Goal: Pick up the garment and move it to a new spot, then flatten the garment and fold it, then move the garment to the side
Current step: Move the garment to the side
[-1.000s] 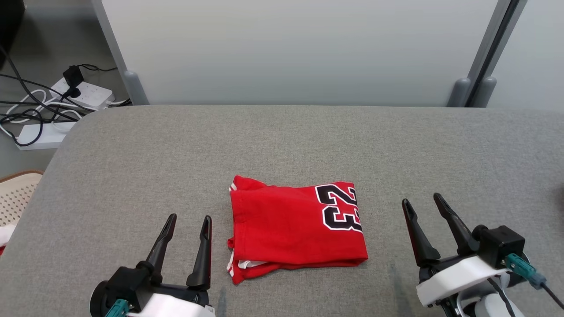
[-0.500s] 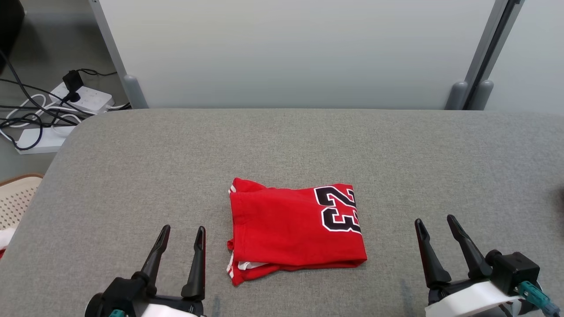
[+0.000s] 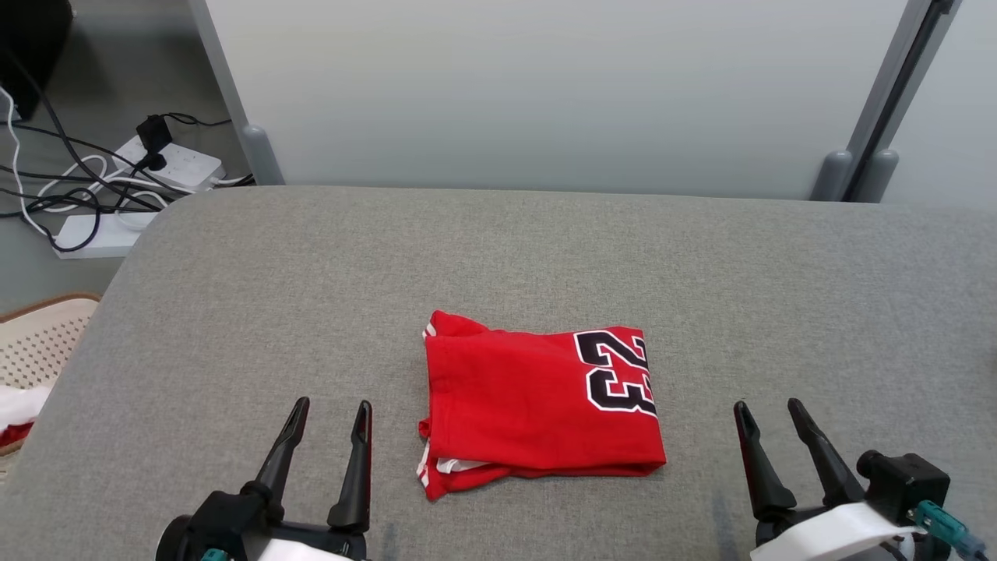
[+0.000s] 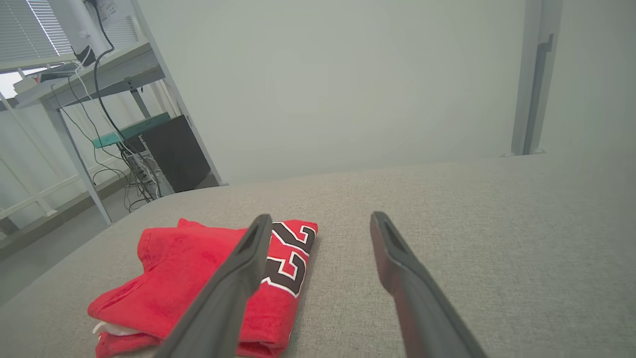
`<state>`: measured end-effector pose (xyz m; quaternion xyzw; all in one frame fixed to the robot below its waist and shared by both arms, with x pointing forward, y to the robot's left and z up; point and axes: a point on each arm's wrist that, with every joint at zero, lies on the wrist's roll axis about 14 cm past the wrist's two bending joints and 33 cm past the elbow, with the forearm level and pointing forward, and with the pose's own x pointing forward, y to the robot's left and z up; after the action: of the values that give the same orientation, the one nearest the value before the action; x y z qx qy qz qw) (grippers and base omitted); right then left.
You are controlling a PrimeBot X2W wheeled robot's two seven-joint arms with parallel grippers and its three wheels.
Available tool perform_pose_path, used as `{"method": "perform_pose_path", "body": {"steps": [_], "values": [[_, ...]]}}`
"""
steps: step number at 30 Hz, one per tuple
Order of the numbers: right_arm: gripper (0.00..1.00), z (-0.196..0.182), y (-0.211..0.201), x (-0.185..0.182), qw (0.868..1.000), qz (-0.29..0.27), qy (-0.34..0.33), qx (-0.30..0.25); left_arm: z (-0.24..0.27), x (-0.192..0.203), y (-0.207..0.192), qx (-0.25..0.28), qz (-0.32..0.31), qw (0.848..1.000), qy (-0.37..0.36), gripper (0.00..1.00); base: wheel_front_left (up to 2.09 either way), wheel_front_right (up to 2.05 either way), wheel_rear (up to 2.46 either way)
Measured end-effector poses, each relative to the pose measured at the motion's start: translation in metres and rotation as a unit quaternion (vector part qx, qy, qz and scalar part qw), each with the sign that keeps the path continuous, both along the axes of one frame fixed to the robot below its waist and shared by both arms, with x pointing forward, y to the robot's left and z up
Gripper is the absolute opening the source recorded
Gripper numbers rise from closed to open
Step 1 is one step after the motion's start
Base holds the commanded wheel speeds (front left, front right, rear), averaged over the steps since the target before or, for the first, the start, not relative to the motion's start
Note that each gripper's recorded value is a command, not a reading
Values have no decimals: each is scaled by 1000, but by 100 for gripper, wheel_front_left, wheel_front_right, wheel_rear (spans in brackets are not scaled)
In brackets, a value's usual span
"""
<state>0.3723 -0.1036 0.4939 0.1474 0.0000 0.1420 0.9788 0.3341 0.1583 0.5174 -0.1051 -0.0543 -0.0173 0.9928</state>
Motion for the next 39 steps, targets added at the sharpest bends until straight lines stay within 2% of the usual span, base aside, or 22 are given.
{"method": "perform_pose_path", "body": {"steps": [6,11,19,30,34,39], "values": [[100,-19,20,10,997,24,52,52,1,-3,3,0,6,1000,-1,100,0,0,0],[100,-25,37,29,988,54,105,95,-3,-4,7,3,13,1000,5,100,0,0,0],[100,-51,55,48,963,89,216,133,-7,-7,13,4,25,1000,14,100,0,0,0],[100,-91,71,43,928,114,324,146,-10,-10,27,6,50,999,20,100,0,0,0],[100,-102,77,38,919,120,346,145,-11,-12,29,7,56,998,22,100,0,0,0],[100,-100,84,41,915,127,351,154,-11,-13,31,7,58,998,23,100,0,0,0]]}}
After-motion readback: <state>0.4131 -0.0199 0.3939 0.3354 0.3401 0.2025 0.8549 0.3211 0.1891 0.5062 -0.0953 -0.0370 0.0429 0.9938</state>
